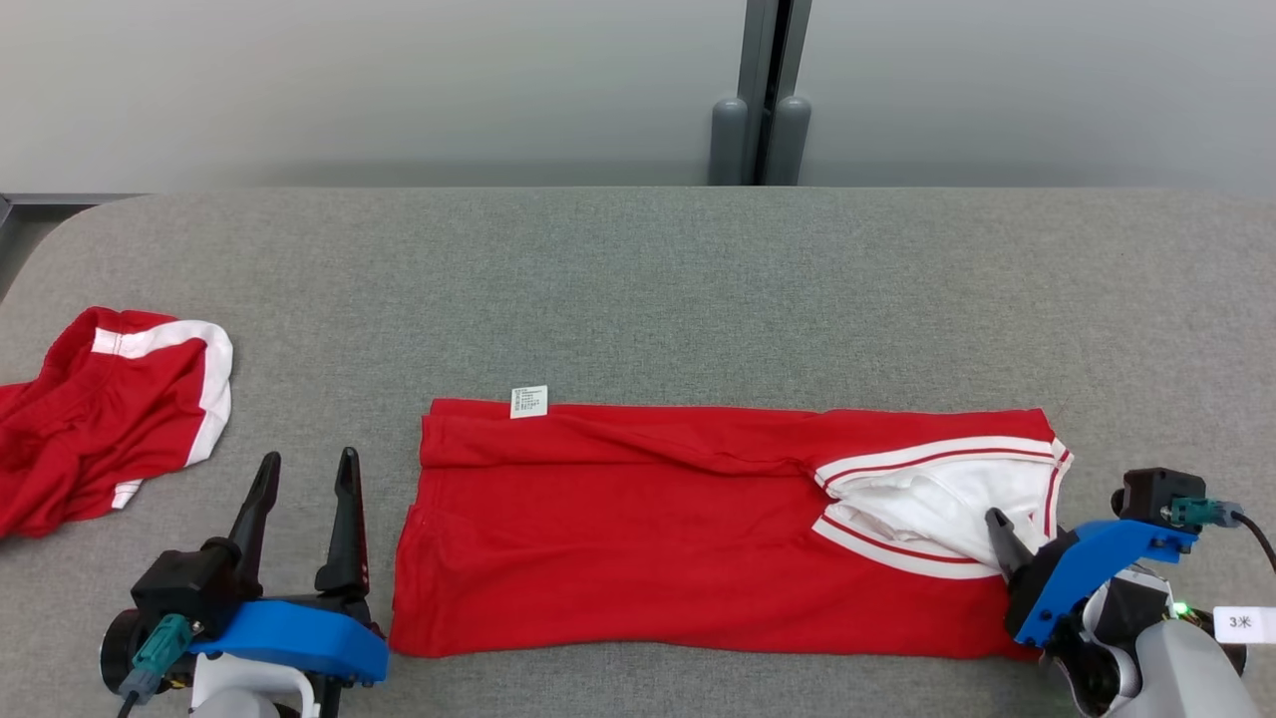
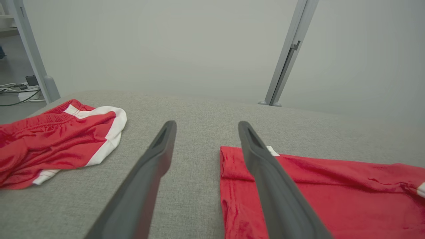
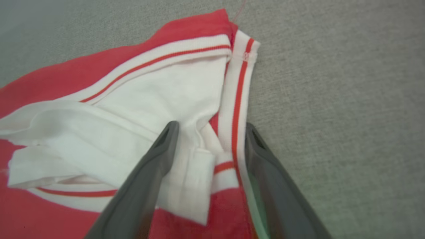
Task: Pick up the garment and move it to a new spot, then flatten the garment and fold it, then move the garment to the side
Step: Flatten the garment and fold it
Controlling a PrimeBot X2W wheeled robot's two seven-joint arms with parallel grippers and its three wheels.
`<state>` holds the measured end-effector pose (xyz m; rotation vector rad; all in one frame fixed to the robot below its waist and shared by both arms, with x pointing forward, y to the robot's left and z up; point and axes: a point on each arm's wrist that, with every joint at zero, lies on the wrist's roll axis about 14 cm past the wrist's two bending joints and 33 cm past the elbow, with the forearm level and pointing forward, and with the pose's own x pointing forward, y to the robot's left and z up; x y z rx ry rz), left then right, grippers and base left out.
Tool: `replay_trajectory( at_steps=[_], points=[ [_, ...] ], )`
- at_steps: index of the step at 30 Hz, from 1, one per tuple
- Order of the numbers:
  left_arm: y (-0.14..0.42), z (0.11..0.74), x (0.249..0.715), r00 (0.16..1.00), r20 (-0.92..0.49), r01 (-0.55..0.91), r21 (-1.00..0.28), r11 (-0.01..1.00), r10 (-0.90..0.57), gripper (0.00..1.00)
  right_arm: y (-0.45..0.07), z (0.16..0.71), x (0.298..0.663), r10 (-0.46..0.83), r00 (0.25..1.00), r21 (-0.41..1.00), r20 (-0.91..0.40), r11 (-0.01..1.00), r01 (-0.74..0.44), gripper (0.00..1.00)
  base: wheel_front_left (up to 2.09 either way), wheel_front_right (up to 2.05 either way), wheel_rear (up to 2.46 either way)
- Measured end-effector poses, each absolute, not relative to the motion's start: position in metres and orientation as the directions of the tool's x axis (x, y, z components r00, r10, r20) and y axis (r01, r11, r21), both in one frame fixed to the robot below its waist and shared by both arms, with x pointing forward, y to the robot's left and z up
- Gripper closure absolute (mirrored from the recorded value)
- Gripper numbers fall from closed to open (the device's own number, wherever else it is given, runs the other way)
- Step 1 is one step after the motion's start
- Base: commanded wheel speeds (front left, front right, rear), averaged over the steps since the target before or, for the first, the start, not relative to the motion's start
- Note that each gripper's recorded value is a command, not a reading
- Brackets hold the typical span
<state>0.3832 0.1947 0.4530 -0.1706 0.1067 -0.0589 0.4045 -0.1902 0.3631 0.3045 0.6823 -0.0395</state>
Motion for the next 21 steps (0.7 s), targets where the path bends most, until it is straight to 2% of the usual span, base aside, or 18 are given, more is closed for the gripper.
replay_trajectory(
  at_steps=[1, 2, 3, 4, 10, 15, 21],
  points=[
    [0.196, 0.454, 0.385, 0.993, -0.098, 0.047, -0.17, 0.984, -0.064, 0.0, -0.188, 0.361, 0.405, 0.07, 0.771, 0.263, -0.633, 0.956, 0.13, 0.0, 0.0, 0.0, 0.0],
    [0.198, 0.455, 0.386, 0.994, -0.095, 0.044, -0.17, 0.985, -0.061, 0.0, -0.186, 0.36, 0.406, 0.076, 0.765, 0.262, -0.64, 0.957, 0.124, 0.56, 0.0, 0.0, 0.0],
    [0.199, 0.455, 0.388, 0.994, -0.093, 0.043, -0.167, 0.985, -0.059, 0.0, -0.185, 0.359, 0.408, 0.081, 0.763, 0.263, -0.642, 0.957, 0.12, 0.87, 0.0, 0.0, 0.0],
    [0.199, 0.455, 0.389, 0.994, -0.092, 0.044, -0.166, 0.985, -0.06, 0.0, -0.183, 0.359, 0.41, 0.086, 0.761, 0.259, -0.643, 0.959, 0.111, 1.0, 0.0, 0.0, 0.0],
    [0.2, 0.456, 0.392, 0.994, -0.088, 0.044, -0.161, 0.986, -0.059, 0.0, -0.186, 0.367, 0.42, 0.062, 0.796, 0.26, -0.603, 0.958, 0.123, 1.0, 0.0, 0.0, 0.0],
    [0.201, 0.458, 0.392, 0.995, -0.081, 0.042, -0.156, 0.987, -0.055, 0.0, -0.236, 0.398, 0.43, -0.092, 0.854, 0.187, -0.512, 0.958, 0.216, 1.0, 0.0, 0.0, 0.0],
    [0.197, 0.455, 0.393, 0.994, -0.089, 0.05, -0.134, 0.99, -0.062, 0.0, -0.302, 0.432, 0.417, -0.265, 0.838, 0.028, -0.476, 0.948, 0.316, 1.0, 0.0, 0.0, 0.0]
  ],
)
